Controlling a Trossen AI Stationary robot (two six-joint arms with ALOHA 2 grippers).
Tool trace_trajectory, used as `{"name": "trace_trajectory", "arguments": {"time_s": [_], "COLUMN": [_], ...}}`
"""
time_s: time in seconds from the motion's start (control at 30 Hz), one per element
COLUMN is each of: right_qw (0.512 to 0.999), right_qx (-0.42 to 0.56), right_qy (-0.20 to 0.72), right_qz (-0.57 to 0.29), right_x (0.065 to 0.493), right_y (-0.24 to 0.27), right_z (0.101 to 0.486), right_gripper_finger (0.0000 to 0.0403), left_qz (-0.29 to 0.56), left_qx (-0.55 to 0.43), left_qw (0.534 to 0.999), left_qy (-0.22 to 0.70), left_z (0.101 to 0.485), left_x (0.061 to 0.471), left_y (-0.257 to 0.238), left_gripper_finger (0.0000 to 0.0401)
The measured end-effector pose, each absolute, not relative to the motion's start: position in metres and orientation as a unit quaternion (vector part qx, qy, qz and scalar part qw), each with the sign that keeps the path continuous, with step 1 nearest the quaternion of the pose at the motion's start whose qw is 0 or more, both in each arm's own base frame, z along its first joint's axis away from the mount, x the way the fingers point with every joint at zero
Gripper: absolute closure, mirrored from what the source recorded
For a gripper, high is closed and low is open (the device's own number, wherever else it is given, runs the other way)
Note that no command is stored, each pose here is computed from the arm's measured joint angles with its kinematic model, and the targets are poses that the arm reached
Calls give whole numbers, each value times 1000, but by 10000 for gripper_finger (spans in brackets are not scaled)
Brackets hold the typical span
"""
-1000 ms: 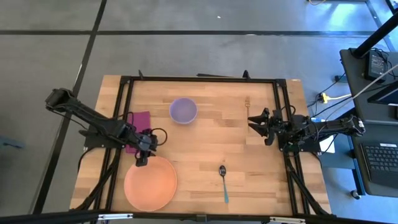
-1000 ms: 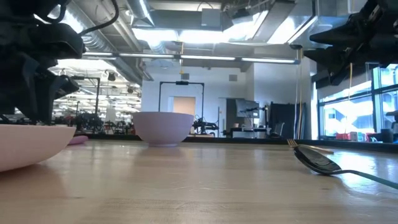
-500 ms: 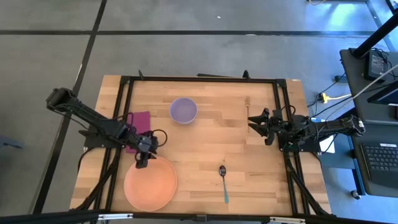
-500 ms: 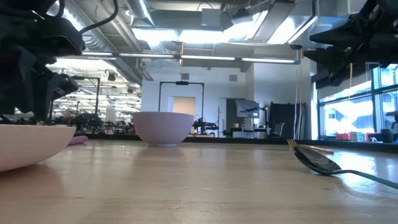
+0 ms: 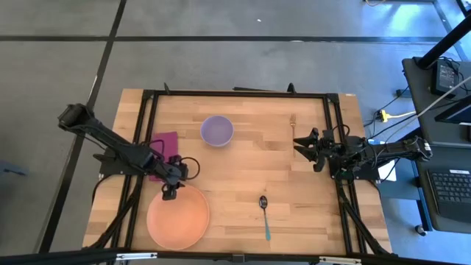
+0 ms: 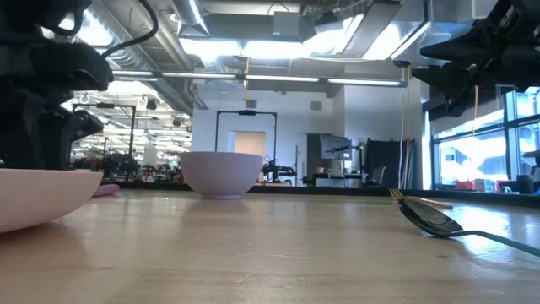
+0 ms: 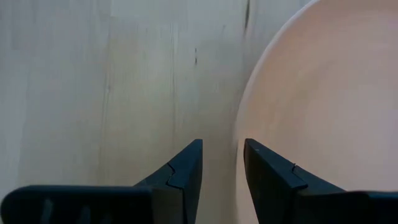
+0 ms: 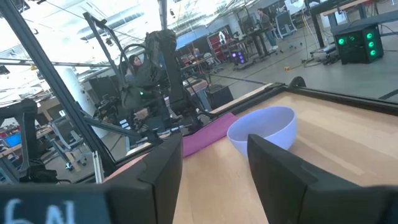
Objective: Set table place
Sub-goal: Move the orange plate to the center of the table
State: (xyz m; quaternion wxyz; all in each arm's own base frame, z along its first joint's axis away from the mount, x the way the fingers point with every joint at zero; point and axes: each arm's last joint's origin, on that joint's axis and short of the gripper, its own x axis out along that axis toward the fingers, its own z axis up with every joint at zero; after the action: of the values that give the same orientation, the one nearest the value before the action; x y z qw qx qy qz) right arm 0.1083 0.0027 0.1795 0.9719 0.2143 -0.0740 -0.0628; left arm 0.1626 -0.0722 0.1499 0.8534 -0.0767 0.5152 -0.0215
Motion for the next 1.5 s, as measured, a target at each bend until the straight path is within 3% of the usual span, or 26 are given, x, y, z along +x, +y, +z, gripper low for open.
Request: {"name": "trace_trajectory", "arguments": {"time_s": [0.33, 0.6, 0.83, 1.1, 1.33, 1.5], "right_qw": [972, 972, 972, 969, 964, 964], "right_qx": [214, 214, 214, 219, 230, 229], "right_qy": [-74, -74, -73, -83, -87, -86], "right_qz": [-63, -63, -63, -83, -100, -100], "right_x": [108, 108, 108, 108, 108, 108], "right_y": [3, 3, 3, 1, 0, 0], "right_z": [179, 179, 179, 180, 180, 180], "right_gripper_finger": [221, 221, 221, 221, 221, 221], "left_qz": [28, 67, 128, 175, 212, 241], "left_qx": [-129, -199, -258, -301, -304, -306], "left_qw": [840, 867, 873, 888, 882, 863], "left_qy": [527, 451, 394, 299, 291, 321], "left_z": [136, 138, 147, 195, 210, 191], "left_x": [172, 188, 200, 239, 254, 264], "left_y": [-76, -81, -73, -45, -17, -9], "left_gripper_finger": [296, 391, 395, 398, 399, 399]}}
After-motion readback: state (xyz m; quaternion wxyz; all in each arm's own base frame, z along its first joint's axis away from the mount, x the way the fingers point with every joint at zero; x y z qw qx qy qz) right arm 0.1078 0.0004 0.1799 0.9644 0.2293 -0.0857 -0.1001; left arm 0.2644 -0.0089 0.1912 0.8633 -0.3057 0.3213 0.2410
